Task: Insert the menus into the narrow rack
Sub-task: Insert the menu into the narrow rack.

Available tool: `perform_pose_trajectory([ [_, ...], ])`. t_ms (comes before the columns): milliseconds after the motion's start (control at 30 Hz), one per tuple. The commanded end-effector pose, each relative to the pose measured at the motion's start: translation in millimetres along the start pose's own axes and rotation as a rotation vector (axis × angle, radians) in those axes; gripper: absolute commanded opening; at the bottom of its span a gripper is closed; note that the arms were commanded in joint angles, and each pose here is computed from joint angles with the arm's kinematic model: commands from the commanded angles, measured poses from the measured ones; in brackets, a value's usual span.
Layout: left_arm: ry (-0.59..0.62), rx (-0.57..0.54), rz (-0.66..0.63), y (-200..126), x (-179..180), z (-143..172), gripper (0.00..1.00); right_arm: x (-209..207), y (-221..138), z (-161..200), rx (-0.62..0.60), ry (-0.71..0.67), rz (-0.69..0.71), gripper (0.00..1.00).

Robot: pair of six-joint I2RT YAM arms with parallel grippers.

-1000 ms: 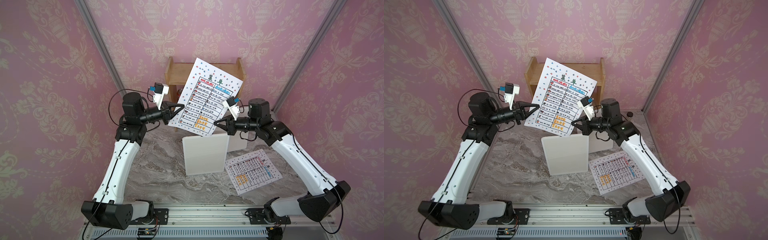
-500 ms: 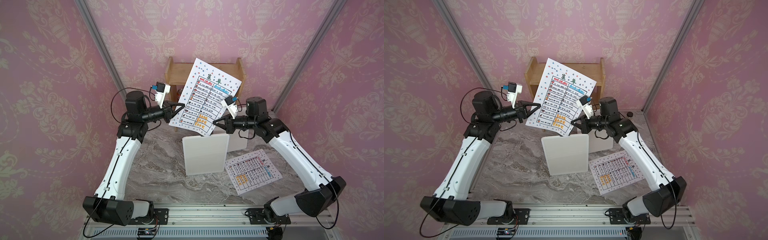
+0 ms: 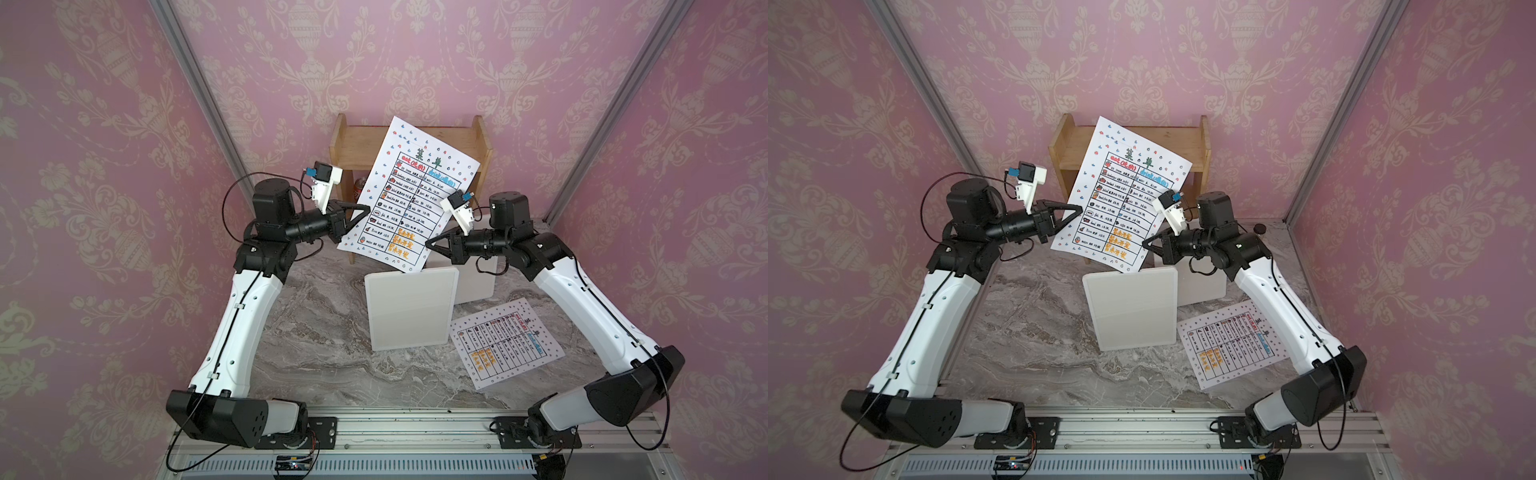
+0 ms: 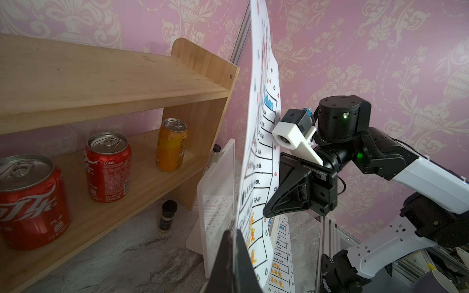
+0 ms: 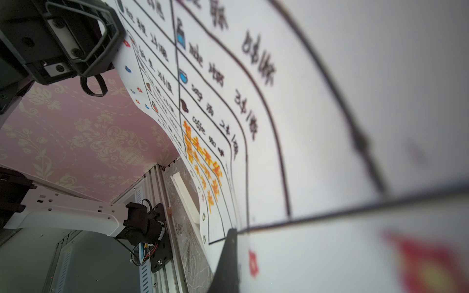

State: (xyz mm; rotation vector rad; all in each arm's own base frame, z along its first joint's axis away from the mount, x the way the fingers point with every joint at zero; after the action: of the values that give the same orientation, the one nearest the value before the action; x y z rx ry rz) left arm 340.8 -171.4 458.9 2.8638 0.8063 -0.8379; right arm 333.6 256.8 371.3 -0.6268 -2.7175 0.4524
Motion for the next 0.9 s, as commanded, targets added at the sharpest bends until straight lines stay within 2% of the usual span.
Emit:
perform_pose_trajectory([
  [0, -0.002, -0.016, -0.01, -0.1, -5.0, -10.9, 0.0, 0.9, -2.1, -6.1, -0.002, 0.022, -0.014, 0.0],
  [867, -0.101, -0.023, -0.062, 3.1, 1.6, -19.4, 0.0, 3.2, -4.0, -11.9, -0.002, 0.037, -0.036, 0.0],
])
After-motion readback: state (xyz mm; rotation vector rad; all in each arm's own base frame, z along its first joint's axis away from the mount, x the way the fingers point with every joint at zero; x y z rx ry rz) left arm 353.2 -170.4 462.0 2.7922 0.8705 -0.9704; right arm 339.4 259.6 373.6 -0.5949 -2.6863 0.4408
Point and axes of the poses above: each gripper's point midway between its finger pads, its own y axis out along the fingers, its own x axis along the line the jaws close on, z = x × y, the point moved 1 cm from there along -y, back along the fingers, and after that the axes turned 11 degrees about -y, right-handed, at the moved point
